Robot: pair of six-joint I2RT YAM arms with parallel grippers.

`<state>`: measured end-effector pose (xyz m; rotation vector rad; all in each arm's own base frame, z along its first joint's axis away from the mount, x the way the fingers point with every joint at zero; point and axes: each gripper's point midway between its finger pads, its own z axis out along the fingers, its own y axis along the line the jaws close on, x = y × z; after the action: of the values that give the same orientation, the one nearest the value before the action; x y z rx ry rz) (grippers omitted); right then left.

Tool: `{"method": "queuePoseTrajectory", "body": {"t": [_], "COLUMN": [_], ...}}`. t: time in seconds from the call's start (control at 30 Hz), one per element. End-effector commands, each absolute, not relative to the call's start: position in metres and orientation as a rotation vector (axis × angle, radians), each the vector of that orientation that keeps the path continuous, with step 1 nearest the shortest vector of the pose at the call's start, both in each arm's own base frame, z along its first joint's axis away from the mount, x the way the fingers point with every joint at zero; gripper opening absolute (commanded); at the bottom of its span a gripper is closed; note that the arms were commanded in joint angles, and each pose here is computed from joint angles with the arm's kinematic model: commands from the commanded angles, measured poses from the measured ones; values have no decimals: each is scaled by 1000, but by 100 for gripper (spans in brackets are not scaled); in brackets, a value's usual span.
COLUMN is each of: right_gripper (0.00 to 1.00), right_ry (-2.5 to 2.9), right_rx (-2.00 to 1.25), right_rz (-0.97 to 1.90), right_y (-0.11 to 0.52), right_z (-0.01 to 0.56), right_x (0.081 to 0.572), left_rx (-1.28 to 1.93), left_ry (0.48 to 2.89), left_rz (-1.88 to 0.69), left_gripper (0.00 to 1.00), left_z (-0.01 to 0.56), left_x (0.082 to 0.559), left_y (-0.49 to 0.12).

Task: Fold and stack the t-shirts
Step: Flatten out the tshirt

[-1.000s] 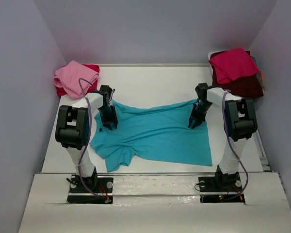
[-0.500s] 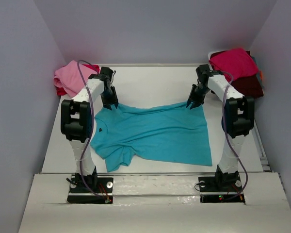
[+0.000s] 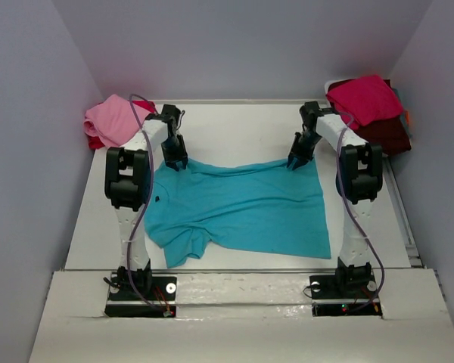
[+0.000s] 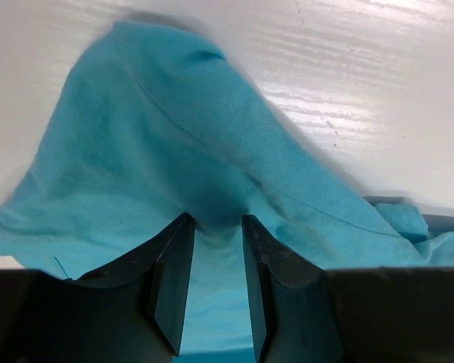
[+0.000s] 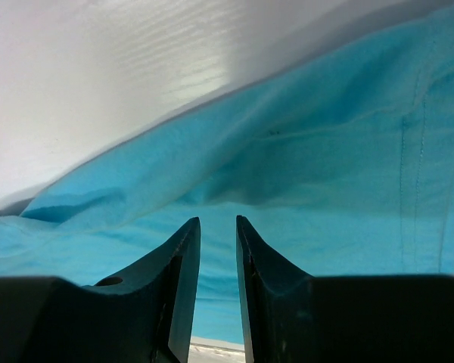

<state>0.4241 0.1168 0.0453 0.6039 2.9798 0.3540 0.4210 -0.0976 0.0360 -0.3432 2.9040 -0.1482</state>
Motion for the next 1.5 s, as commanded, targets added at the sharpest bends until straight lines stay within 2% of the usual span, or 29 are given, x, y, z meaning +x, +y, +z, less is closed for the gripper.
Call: {"method": "queuePoseTrajectory", "body": {"t": [0.0, 0.57, 1.13, 1.47], "right_gripper": [32, 32, 34, 35], "right_ry": [2955, 2932, 2685, 2535], "right_rx": [575, 551, 720, 688], "right_rz": [352, 309, 408, 542], "right_y": [115, 116, 70, 77], "right_z": [53, 33, 59, 84], "right_x": [438, 490, 549, 585], "left_rx": [-317, -312, -329, -339], "left_ry": [2881, 2901, 2896, 2847], "left_rz": [-147, -90, -51, 47], "left_gripper": [43, 43, 43, 43], "left_z": [45, 33, 32, 34], "left_x": [433, 435, 429, 444], "left_y": [-99, -93, -83, -72]}}
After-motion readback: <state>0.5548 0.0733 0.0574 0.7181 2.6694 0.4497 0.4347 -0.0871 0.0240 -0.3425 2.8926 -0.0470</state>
